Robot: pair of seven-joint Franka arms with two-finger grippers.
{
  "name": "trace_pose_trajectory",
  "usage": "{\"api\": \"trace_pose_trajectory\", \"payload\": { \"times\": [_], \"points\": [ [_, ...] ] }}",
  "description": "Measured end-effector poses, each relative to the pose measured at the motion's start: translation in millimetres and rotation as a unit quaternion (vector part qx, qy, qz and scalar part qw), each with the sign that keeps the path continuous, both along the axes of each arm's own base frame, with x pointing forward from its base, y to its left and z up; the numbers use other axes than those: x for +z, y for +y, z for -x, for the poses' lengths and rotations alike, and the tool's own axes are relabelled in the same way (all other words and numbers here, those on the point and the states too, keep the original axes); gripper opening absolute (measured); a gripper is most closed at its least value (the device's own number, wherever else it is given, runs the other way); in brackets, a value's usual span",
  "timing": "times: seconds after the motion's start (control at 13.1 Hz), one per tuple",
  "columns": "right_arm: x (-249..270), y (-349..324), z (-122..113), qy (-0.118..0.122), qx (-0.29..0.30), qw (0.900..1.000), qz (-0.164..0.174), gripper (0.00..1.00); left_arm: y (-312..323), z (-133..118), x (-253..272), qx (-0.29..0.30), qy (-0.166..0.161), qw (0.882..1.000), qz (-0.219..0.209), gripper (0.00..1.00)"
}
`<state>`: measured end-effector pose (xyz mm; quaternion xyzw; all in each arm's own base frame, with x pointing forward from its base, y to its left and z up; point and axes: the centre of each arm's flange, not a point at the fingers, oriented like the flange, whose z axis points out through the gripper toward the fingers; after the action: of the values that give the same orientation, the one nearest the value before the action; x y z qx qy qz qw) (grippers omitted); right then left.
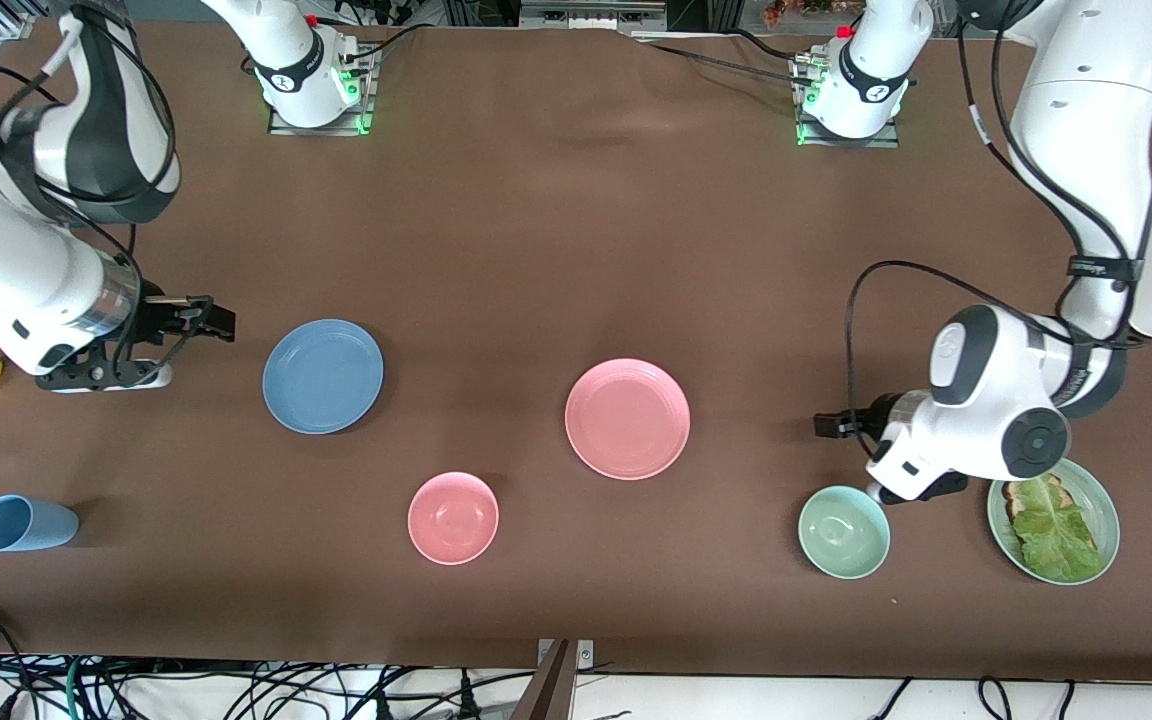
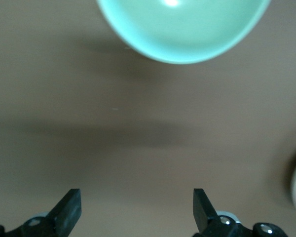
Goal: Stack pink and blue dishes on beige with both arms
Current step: 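Withdraw the left gripper while the right gripper reaches the blue plate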
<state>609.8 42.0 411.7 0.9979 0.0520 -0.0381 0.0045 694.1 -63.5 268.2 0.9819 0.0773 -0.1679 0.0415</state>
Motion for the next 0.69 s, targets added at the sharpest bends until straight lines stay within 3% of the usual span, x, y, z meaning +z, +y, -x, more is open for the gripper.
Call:
{"api": "trace_pose_trajectory", "payload": {
  "times": [0.46,0.69],
  "points": [
    [-94.3,-40.3,18.7,-0.034,0.018,0.999,-0.005,1.00,99.7,8.7,46.5,0.002,0.007,1.000,0.004,1.00],
    [-141.8,-45.0,21.2,-0.037,0.017,0.999,-0.006,1.00,126.5,18.7,89.1,-0.042,-0.011,0.999,0.009,1.00]
  ]
}}
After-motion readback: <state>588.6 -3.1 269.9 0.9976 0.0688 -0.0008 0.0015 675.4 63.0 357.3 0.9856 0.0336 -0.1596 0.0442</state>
